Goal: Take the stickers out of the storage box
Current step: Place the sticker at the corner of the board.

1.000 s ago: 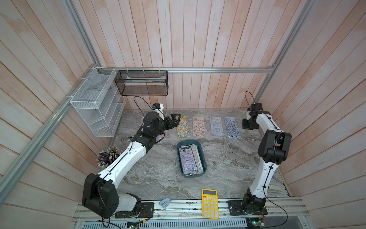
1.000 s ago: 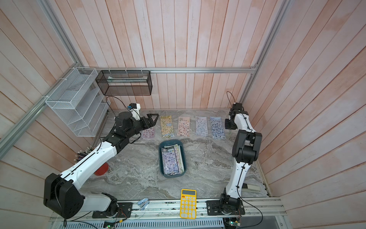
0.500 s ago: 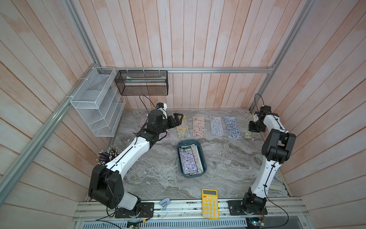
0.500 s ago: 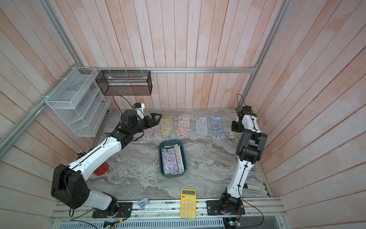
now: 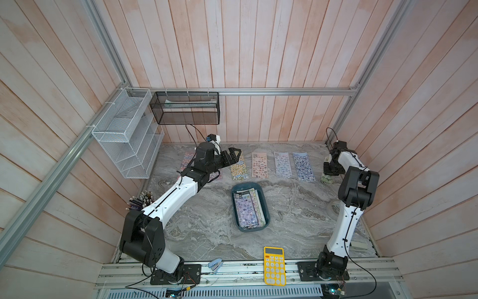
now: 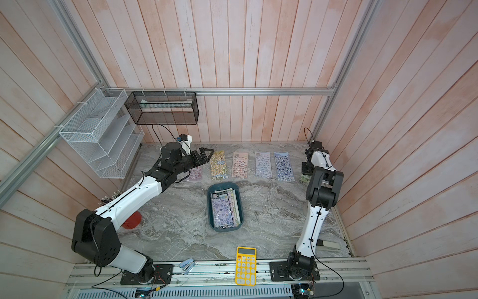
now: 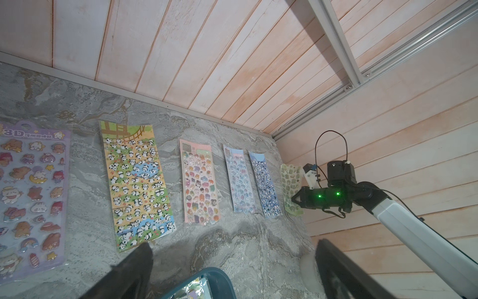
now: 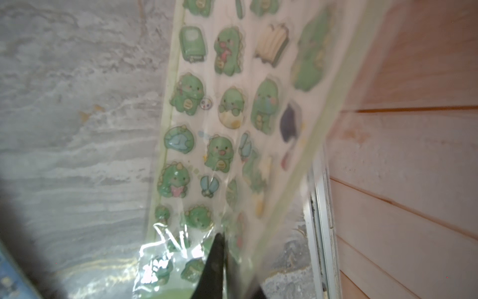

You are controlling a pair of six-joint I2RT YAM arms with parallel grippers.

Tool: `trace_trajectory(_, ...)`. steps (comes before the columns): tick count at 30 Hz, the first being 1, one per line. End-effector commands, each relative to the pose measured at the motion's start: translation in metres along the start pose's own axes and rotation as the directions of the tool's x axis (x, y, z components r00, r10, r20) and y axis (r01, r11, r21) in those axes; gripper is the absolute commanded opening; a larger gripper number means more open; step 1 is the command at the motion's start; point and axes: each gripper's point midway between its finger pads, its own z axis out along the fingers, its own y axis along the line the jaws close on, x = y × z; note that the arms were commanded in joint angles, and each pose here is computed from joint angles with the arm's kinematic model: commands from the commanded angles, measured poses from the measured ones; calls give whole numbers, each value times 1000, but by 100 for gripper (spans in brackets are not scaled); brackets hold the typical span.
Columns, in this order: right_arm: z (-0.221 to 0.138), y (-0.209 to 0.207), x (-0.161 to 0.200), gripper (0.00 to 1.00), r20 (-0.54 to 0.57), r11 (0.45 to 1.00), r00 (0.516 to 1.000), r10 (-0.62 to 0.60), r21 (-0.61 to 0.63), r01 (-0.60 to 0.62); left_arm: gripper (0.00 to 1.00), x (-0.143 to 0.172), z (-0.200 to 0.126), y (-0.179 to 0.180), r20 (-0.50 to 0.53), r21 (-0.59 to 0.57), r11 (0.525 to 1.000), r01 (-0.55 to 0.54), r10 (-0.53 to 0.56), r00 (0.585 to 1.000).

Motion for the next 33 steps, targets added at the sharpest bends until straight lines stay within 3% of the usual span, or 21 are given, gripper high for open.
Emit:
trace_trajectory(1,7,13,6,20,-11,996,997,-74,55,75,100,-8,4,-7,10,32,999,-3,3,1000)
trace_trajectory(9,-3,0,-1,35,26,989,998,-58,135,54,100,-7,3,-8,6,37,999,-1,1,1000)
trace_trajectory(15,-35,-4,-18,51,140,994,990,4,112,-20,100,-8,-3,-11,18,43,999,-4,3,1000)
trace_trajectory(19,-59,0,-28,56,221,997,974,41,55,-54,100,-19,-12,-20,50,58,998,-38,35,998)
trace_trajectory(26,-74,-16,-27,61,252,986,962,101,102,-131,100,-21,-22,-20,79,46,996,-70,66,995)
trace_trajectory(28,-74,-5,-26,54,248,992,963,108,38,-121,100,-18,-22,-17,76,43,997,-68,65,995)
trace_trajectory(29,-73,4,-24,45,239,993,964,115,-10,-116,100,-16,-21,-15,72,43,997,-64,61,996)
trace_trajectory(31,-67,22,-17,7,204,988,970,135,-105,-116,100,-16,-22,-13,76,44,997,-61,58,995)
trace_trajectory(32,-64,30,-13,0,186,982,972,146,-143,-120,100,-15,-22,-11,75,41,997,-59,55,996)
trace_trajectory(33,-59,37,-8,0,162,975,973,161,-178,-132,100,-13,-22,-9,76,39,998,-55,52,996)
